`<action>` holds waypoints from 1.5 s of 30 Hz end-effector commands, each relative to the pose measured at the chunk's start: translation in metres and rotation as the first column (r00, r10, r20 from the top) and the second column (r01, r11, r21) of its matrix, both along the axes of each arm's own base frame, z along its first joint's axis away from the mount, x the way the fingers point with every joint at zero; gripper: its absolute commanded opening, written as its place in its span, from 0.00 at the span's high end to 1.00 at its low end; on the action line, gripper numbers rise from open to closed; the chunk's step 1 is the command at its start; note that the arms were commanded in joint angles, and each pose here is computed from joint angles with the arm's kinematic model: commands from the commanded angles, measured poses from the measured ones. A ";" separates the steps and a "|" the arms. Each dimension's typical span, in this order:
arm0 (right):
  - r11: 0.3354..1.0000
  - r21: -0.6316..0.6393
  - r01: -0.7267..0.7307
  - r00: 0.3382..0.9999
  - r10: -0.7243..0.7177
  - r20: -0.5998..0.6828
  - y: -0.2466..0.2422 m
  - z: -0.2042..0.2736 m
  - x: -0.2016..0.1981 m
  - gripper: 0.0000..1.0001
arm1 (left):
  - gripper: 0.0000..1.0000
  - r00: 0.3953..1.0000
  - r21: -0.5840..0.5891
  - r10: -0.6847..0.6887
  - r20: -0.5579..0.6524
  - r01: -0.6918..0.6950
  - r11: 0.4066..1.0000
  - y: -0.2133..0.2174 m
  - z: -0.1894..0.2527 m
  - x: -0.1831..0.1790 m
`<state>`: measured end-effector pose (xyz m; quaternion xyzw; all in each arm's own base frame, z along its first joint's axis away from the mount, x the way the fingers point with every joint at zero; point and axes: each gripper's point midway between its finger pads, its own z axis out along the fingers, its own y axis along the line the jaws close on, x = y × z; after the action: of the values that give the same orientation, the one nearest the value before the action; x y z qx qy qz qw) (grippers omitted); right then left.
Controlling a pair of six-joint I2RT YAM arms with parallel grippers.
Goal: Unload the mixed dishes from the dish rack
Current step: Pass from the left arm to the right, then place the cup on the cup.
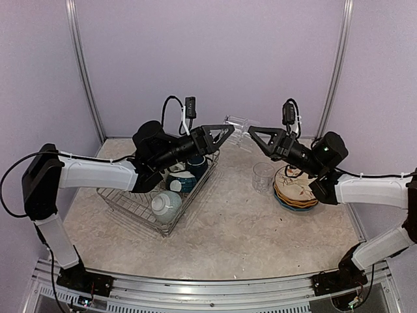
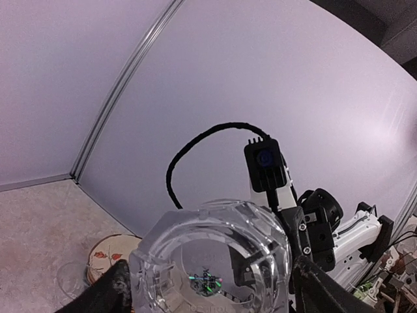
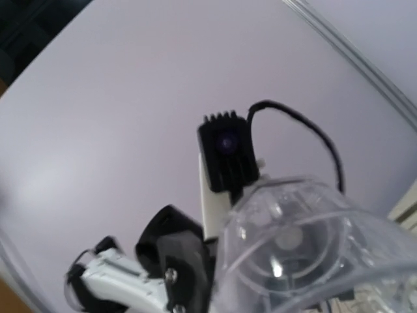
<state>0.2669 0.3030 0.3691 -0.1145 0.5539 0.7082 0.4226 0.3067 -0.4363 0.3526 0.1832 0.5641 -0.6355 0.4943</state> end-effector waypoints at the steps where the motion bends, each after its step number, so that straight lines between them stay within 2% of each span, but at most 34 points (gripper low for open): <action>1: 0.995 -0.038 0.096 0.995 -0.095 0.030 -0.009 0.007 0.003 1.00 | 0.04 0.994 0.189 0.109 0.005 -0.108 0.976 0.010 -0.041 0.007; 6: 0.941 -0.250 0.229 0.973 -0.228 0.035 -0.015 -0.019 0.021 1.00 | 0.01 0.979 0.336 0.201 -0.012 -0.186 0.923 0.043 -0.053 0.022; 9: 0.844 -0.433 0.317 0.943 -0.327 0.055 -0.026 -0.042 0.036 1.00 | 0.01 0.969 0.408 0.241 -0.058 -0.197 0.892 0.073 -0.051 0.032; 12: 0.713 -0.582 0.390 0.908 -0.404 0.114 -0.040 -0.053 0.049 1.00 | 0.01 0.957 0.464 0.281 -0.065 -0.221 0.858 0.104 -0.042 0.036; 15: 0.540 -0.730 0.419 0.876 -0.451 0.170 -0.057 -0.071 0.062 1.00 | 0.01 0.940 0.542 0.340 -0.032 -0.270 0.796 0.131 -0.037 0.038; 18: 0.345 -0.853 0.392 0.860 -0.468 0.205 -0.072 -0.095 0.074 1.00 | 0.01 0.920 0.584 0.387 0.066 -0.350 0.732 0.151 -0.018 0.035; 22: 0.133 -0.928 0.348 0.843 -0.477 0.247 -0.088 -0.114 0.090 1.00 | 0.01 0.883 0.611 0.452 0.125 -0.428 0.666 0.174 0.006 0.031; 25: 0.030 -0.953 0.300 0.849 -0.464 0.253 -0.091 -0.125 0.098 1.00 | 0.01 0.879 0.625 0.454 0.148 -0.439 0.646 0.181 0.017 0.025; 27: -0.013 -0.962 0.272 0.854 -0.457 0.248 -0.091 -0.133 0.102 1.00 | 0.01 0.875 0.623 0.456 0.164 -0.450 0.639 0.185 0.020 0.022; 30: -0.044 -0.971 0.234 0.867 -0.443 0.229 -0.086 -0.145 0.108 1.00 | 0.01 0.869 0.625 0.462 0.175 -0.460 0.630 0.189 0.018 0.021; 37: -0.064 -0.984 0.166 0.894 -0.410 0.178 -0.072 -0.167 0.115 1.00 | 0.01 0.877 0.660 0.457 0.147 -0.431 0.616 0.184 0.000 0.025; 45: -0.071 -0.985 0.159 0.904 -0.390 0.174 -0.064 -0.177 0.123 1.00 | 0.01 0.889 0.683 0.447 0.102 -0.389 0.618 0.178 -0.016 0.028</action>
<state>0.3853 0.2317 0.1861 -0.1928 0.9355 0.0146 0.2956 0.3345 -0.2570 0.3552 0.1899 0.7878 -0.2595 0.5253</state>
